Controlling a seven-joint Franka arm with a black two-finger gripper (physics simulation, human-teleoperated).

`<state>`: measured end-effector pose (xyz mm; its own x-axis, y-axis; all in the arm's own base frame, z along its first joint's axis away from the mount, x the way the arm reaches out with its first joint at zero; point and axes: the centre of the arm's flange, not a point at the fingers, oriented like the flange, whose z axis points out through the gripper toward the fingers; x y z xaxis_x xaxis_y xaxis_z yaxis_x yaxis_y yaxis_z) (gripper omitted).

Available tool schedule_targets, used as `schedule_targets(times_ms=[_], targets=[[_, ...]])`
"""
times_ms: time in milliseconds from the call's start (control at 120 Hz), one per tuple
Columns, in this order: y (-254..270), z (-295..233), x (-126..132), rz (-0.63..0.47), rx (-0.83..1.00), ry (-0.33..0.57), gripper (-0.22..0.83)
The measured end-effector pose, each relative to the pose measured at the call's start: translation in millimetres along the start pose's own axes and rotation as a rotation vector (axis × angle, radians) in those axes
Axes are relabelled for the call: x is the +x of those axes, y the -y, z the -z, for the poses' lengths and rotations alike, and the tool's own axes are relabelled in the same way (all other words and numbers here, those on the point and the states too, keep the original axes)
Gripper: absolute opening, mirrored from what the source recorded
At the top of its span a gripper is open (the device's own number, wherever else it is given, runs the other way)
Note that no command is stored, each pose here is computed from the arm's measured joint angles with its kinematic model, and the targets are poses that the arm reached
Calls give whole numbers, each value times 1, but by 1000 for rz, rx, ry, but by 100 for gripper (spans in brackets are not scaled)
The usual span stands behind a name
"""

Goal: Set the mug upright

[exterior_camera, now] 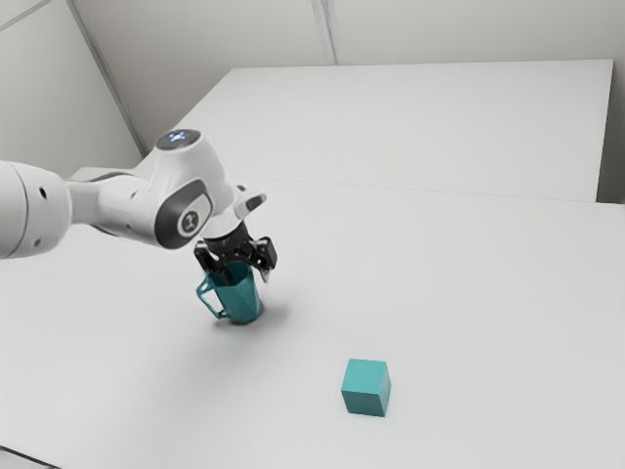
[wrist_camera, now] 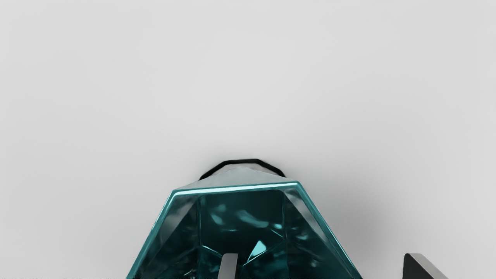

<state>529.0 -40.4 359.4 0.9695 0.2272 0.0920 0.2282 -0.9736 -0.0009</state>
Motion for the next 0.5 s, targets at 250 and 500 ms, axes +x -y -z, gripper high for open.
schedule_targets(times_ms=[250,500], targets=[[-4,62,22,5,-11,-88,56],[-10,161,55,-22,19,-134,60]])
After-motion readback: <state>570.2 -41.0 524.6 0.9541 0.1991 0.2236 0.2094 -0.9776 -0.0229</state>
